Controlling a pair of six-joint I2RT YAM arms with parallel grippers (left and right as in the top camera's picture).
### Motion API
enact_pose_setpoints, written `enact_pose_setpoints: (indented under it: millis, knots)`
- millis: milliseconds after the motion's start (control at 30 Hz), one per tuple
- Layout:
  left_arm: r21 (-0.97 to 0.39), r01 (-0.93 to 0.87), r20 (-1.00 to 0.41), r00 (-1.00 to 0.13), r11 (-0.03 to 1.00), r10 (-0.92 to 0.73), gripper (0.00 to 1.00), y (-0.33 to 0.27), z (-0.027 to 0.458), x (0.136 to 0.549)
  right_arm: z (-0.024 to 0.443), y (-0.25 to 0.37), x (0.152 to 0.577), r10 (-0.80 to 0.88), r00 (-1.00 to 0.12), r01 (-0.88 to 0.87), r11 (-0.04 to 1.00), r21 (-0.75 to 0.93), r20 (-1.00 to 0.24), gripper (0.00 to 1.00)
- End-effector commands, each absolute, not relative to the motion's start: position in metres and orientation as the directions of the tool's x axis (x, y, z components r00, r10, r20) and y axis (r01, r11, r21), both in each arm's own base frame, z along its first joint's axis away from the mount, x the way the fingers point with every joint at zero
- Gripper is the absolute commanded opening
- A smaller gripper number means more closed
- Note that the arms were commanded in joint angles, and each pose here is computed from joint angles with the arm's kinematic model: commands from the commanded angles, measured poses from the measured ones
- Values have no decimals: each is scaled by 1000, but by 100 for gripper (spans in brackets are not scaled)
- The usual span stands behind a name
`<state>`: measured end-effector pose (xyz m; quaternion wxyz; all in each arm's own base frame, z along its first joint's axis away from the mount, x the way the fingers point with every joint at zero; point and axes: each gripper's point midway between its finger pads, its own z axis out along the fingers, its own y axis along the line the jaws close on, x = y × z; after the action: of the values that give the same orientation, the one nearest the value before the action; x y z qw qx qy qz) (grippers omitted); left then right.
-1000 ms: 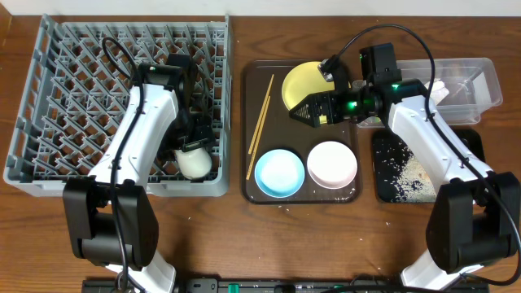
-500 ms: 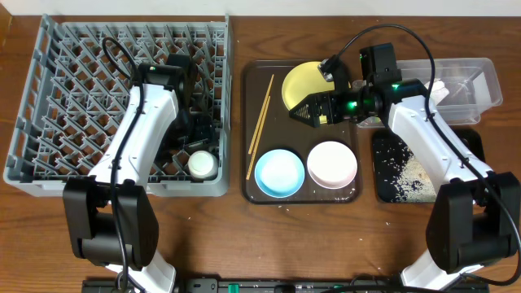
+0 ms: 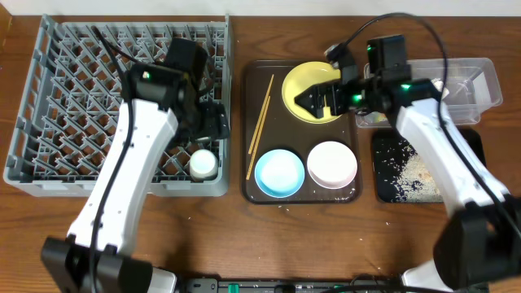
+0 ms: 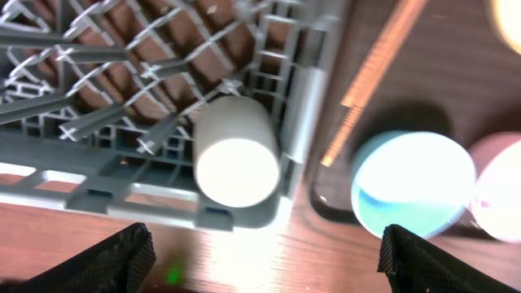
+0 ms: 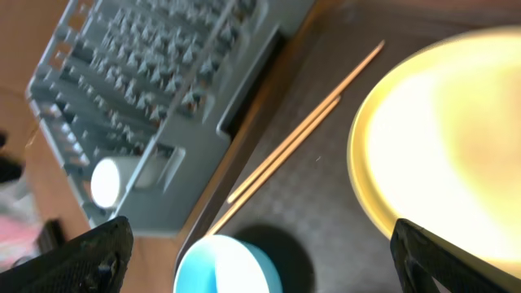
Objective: Sort waste into correct bins and load items into the dishwasher
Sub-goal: 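Reach the left gripper to the light-blue bowl and grasp its rim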
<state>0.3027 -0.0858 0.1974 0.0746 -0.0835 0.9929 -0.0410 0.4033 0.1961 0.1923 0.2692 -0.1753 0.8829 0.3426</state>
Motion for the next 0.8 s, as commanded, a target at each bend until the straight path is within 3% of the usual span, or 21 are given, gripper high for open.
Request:
enact_pose_setpoints:
  millis: [0, 200, 500, 767]
  knots:
    - [-148, -94, -146, -982, 985, -116, 91, -108, 205, 299, 241, 172, 409, -50, -734, -428, 809, 404, -677, 99]
    - [-168, -16, -128, -991, 986, -38, 90, -144, 196, 289, 256, 115, 391, 55, -752, -194, 933, 302, -656, 99]
    - [-167, 47, -121, -992, 985, 26, 90, -176, 176, 293, 241, 109, 373, 50, -809, -162, 939, 304, -585, 99]
    - [-135, 209, -98, -975, 969, 197, 86, -195, 139, 305, 226, 115, 371, 30, -838, -163, 939, 303, -545, 91]
